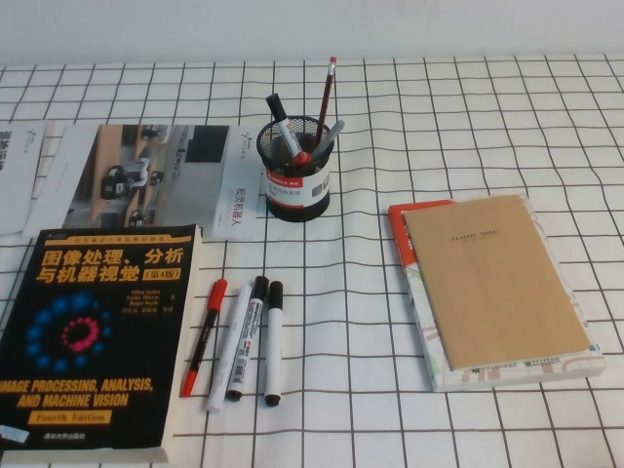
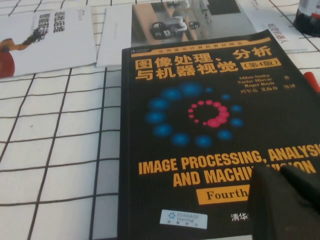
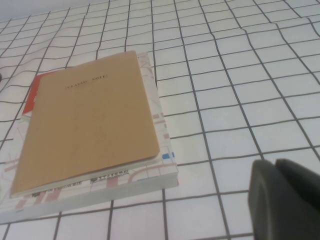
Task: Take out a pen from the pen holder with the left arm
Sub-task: 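Take a marker out of the pen holder and lay it on the table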
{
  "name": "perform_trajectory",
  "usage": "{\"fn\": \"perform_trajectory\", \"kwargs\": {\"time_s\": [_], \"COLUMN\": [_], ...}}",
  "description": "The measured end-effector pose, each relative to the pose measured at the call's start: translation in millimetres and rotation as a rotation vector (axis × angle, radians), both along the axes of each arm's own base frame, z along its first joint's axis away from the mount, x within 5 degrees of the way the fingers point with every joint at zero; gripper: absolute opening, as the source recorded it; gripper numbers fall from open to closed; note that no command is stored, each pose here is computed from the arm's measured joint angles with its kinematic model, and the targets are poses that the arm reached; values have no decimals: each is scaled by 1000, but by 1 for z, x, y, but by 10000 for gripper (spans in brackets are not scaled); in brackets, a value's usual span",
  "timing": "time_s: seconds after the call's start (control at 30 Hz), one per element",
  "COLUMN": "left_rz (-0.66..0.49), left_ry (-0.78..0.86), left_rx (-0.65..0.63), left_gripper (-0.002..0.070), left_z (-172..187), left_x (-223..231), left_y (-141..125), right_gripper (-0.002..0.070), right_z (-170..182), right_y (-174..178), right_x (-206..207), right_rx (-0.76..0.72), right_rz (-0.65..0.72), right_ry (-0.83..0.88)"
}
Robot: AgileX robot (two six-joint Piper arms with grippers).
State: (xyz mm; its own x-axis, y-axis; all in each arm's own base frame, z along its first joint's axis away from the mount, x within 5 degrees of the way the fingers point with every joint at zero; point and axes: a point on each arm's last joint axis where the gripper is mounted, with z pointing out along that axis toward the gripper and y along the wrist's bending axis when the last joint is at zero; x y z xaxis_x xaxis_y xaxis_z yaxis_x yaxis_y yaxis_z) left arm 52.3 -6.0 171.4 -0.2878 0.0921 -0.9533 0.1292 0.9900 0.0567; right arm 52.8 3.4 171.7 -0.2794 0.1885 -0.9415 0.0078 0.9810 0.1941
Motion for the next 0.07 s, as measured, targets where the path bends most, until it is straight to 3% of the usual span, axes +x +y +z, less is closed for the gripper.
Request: {"fn": "perform_trajectory", "kwargs": {"time_s": [0.07], "left_rz": [0], "left_ry": [0], "left_rx": [0], "left_gripper": [-3], "left_z": [0], "left_x": [0], "left_y": [0], "right_gripper": [-17], "right_z": [0], "right_y": [0], "right_x": [0], "right_rx": [0], "right_rz": [0], "right_ry": [0]}}
